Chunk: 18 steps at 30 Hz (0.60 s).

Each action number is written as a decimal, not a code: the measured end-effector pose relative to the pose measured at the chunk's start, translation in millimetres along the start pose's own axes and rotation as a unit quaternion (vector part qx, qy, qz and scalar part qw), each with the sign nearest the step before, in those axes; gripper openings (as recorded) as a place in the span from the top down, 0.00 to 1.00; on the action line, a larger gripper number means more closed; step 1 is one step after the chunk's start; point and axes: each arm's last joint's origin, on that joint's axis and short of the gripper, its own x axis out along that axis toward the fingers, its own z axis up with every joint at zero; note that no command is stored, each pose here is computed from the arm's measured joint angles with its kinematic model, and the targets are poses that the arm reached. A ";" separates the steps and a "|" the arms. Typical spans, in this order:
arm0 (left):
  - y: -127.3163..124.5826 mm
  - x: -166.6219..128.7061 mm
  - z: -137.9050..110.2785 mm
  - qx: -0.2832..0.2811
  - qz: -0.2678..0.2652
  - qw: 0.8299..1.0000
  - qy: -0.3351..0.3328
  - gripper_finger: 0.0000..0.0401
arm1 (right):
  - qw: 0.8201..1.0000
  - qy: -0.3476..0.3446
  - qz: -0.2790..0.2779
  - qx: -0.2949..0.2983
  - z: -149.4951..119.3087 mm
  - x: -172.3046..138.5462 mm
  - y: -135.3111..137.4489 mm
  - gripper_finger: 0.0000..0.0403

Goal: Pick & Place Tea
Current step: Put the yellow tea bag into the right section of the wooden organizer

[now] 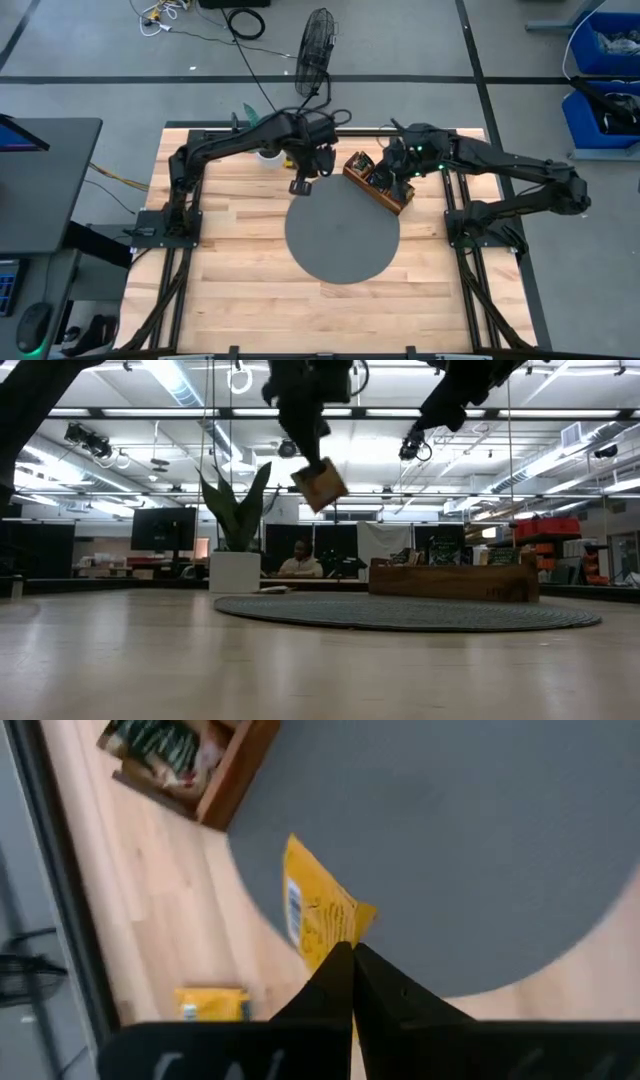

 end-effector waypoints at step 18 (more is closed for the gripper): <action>-30.8 -42.5 27.9 -0.056 -0.069 0.992 -0.094 1.00 | 0.994 -0.080 -0.003 -0.077 25.8 62.0 32.1 0.53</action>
